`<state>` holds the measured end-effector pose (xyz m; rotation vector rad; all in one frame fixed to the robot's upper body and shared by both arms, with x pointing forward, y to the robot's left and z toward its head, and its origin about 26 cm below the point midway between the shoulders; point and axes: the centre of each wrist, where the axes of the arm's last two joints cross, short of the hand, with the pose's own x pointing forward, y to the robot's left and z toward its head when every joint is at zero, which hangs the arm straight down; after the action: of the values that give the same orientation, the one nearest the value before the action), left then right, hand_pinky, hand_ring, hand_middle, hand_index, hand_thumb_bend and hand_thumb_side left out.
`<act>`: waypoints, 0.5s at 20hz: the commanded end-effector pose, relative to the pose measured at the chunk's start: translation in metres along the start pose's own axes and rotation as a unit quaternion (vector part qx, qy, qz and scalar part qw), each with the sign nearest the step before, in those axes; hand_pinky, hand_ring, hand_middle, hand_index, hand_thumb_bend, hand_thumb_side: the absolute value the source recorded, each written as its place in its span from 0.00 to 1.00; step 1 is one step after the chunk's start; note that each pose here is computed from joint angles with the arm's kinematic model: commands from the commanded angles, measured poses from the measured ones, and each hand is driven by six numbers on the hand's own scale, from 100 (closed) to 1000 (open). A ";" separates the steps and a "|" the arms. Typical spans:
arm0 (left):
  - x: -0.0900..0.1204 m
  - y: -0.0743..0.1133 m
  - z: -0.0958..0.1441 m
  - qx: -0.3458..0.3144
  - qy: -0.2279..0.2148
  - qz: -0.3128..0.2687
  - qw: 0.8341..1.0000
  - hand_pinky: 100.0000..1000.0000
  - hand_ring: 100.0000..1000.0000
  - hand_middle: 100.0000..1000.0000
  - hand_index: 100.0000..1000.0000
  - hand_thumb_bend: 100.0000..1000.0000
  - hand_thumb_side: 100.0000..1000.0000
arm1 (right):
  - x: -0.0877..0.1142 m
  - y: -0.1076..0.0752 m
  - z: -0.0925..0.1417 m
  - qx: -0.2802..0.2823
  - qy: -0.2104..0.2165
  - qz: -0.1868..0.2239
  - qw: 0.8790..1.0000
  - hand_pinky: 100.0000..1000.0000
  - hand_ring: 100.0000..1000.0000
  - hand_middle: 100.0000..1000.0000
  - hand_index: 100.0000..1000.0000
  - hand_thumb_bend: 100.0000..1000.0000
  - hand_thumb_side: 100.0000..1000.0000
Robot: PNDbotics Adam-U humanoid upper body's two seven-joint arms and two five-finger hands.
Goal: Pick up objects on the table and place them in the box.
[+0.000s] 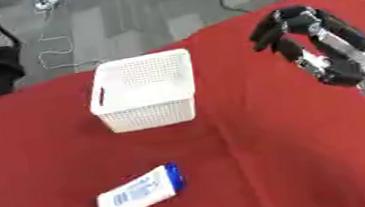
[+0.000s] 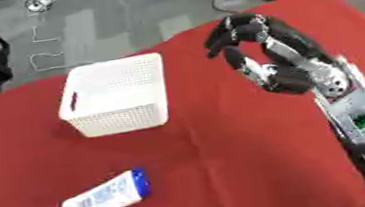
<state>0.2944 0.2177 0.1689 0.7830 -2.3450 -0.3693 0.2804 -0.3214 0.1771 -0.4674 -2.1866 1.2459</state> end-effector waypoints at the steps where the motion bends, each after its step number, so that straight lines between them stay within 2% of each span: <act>1: 0.002 0.007 -0.003 0.003 -0.009 -0.008 1.000 0.54 0.52 0.62 0.90 0.40 1.00 | 0.004 -0.007 -0.001 0.001 -0.005 0.014 1.000 0.40 0.59 0.64 0.65 0.02 1.00; 7: 0.001 0.008 -0.002 0.000 -0.009 -0.007 1.000 0.54 0.52 0.62 0.90 0.39 1.00 | 0.004 -0.006 0.000 0.002 -0.004 0.014 1.000 0.40 0.59 0.64 0.65 0.02 1.00; 10: 0.001 0.008 -0.002 -0.028 -0.008 -0.018 0.999 0.56 0.52 0.62 0.90 0.36 1.00 | 0.003 -0.007 -0.001 0.001 -0.004 0.014 1.000 0.40 0.59 0.64 0.65 0.02 1.00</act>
<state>0.2936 0.2187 0.1669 0.7719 -2.3155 -0.4190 0.2803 -0.3214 0.1769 -0.4724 -2.1800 1.2516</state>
